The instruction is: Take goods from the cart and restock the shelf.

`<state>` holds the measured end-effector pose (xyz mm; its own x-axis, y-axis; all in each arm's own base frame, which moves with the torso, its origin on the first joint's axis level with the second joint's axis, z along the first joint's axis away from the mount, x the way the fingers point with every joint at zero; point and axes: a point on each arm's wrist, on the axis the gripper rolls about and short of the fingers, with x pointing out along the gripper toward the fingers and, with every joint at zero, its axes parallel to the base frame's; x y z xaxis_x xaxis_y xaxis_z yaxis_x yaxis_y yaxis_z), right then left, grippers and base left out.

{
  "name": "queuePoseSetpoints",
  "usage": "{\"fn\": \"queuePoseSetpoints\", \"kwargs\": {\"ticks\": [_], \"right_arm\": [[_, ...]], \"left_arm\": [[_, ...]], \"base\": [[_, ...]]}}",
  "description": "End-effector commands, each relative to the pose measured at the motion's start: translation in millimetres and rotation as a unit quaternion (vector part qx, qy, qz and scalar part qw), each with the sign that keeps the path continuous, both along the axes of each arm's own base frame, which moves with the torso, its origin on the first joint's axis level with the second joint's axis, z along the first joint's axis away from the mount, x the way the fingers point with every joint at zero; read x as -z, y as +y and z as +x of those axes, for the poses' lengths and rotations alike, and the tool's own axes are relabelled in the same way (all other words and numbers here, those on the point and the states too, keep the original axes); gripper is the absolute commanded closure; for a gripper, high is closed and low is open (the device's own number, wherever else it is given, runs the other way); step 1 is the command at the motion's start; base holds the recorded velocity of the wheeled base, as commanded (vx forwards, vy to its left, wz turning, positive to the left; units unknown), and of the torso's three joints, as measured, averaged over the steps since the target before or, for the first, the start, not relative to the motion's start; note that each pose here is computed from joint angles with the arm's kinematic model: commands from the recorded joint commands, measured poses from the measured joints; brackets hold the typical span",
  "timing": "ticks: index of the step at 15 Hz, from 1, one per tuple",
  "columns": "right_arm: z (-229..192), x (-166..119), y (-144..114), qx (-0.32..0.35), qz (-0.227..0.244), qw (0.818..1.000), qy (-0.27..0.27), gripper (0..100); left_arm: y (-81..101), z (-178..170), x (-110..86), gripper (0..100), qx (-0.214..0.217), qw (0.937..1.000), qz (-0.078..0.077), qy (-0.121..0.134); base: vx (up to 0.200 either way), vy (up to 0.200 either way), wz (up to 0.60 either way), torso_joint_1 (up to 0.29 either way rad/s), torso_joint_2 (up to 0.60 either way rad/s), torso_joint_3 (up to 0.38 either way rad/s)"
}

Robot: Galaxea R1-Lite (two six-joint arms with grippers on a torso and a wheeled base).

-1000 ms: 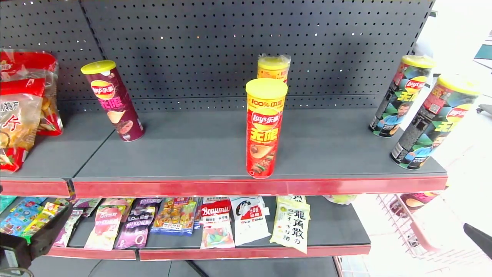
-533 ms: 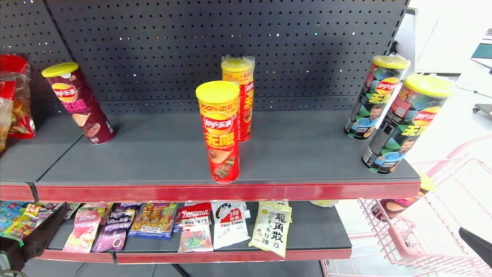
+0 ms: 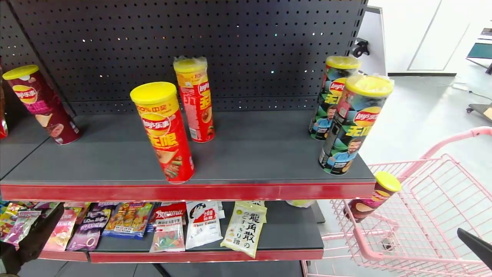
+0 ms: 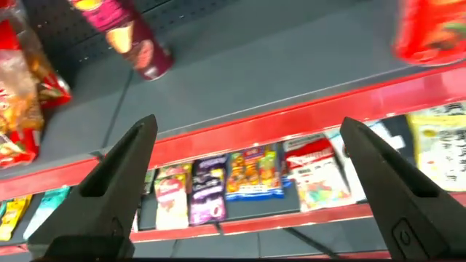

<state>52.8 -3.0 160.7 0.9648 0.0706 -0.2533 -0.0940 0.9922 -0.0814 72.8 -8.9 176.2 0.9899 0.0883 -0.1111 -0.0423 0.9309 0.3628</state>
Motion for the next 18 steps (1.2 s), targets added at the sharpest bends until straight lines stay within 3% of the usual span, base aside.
{"fn": "queuePoseSetpoints", "kwargs": {"ticks": [1,2,5,6,10,16,18], "right_arm": [[0.6,0.5,-0.1,0.0,0.0,1.0,0.002,0],[0.9,0.5,-0.1,0.0,0.0,1.0,0.003,0],[2.6,1.1,-0.4,0.0,0.0,1.0,0.008,0],[2.6,1.1,-0.4,0.0,0.0,1.0,0.008,0],[2.6,1.1,-0.4,0.0,0.0,1.0,0.008,0],[2.3,1.5,-0.3,0.0,0.0,1.0,0.008,0],[2.5,1.6,-0.4,0.0,0.001,1.0,0.009,0]], "left_arm": [[-0.1,0.3,1.0,0,0.0,1.0,0.001,0.003],[-0.1,0.3,1.4,0,0.0,1.0,0.001,0.004],[0.1,0.3,1.6,0,0.002,0.9996,0.027,0.007],[0.1,0.2,2.0,0,0.002,0.9995,0.029,0.008],[0.6,-3.1,2.1,0,0.004,0.9996,0.028,0.002],[2.7,-15.2,11.6,0,0.014,0.9995,0.028,-0.006],[3.0,-21.6,14.3,0,0.038,0.9988,0.027,-0.015]], "base": [[0.0,-0.2,0.0,0.002,0.01,0.002],[0.0,-0.2,0.0,0.002,0.01,-0.002],[0.0,-0.133,0.0,0.003,0.0,0.002],[0.0,0.0,0.0,0.0,0.0,0.0],[-0.15,0.0,0.0,0.004,0.0,0.003],[0.0,0.0,0.0,0.0,0.0,0.0],[0.0,0.0,-0.6,0.002,0.0,0.005]]}}
